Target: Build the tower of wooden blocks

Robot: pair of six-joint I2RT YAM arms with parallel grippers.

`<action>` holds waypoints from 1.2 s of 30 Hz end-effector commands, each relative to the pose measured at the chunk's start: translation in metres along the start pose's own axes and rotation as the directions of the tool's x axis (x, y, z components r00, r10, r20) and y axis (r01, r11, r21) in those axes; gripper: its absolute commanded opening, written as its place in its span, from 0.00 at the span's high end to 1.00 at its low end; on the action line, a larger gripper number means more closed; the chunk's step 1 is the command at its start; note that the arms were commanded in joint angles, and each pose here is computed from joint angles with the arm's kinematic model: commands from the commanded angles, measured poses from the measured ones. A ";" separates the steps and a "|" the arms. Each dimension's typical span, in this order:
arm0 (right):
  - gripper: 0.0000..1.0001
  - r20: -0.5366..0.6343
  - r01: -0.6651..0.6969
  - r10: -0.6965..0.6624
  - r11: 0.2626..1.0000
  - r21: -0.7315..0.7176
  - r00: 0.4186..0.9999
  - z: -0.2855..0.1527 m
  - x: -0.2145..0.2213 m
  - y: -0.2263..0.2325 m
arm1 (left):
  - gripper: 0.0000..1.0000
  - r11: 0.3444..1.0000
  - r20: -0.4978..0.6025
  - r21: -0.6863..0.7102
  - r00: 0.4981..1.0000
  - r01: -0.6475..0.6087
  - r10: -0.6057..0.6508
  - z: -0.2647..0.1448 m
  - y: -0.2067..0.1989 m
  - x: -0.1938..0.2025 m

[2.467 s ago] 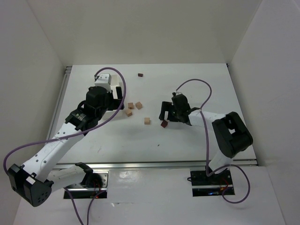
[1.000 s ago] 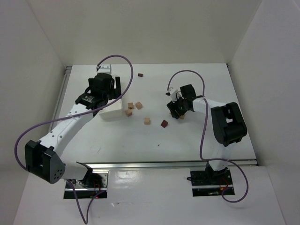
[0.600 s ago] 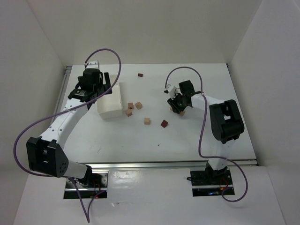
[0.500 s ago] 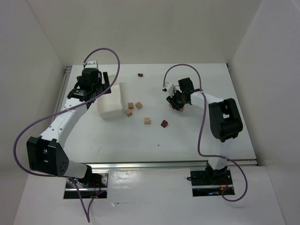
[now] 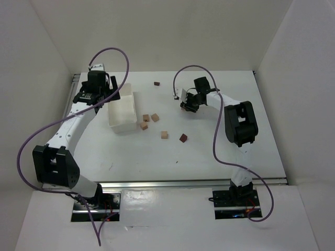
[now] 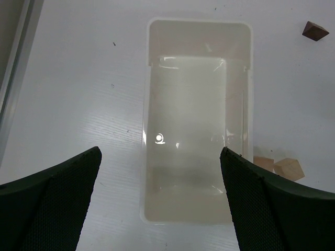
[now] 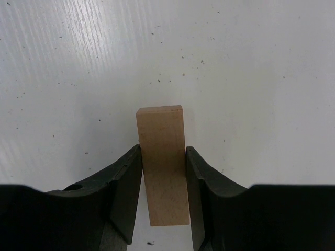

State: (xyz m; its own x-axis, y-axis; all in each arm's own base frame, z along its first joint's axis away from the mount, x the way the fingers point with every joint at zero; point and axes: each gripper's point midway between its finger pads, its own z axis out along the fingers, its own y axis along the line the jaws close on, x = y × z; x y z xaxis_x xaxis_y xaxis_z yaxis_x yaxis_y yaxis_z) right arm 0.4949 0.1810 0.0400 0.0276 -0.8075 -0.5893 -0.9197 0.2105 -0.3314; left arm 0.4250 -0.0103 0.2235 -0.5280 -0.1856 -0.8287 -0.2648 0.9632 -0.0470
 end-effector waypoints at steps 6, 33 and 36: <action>0.80 0.050 0.083 -0.079 0.993 -0.082 0.996 0.014 -0.012 0.008 | 0.00 0.999 -0.007 0.034 1.000 0.002 -0.002 0.002 -0.007 -0.009; 0.23 0.146 0.123 -0.138 0.987 0.106 0.980 -0.018 -0.076 -0.032 | 0.00 0.987 0.076 0.158 0.997 -0.027 0.015 -0.028 -0.022 -0.033; 0.18 0.230 0.087 -0.125 0.982 0.168 0.965 -0.036 -0.112 -0.032 | 0.00 0.979 0.096 0.202 0.995 -0.008 -0.012 -0.042 -0.026 -0.036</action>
State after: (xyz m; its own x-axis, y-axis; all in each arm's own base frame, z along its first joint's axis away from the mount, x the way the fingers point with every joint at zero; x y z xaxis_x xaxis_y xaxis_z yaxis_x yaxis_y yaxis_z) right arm 0.5038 0.2122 0.0603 0.1234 -0.7713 -0.6244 -0.9088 0.1649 -0.3834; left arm 0.4216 -0.0316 0.2366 -0.5450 -0.1679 -0.8214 -0.1468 0.9837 -0.1037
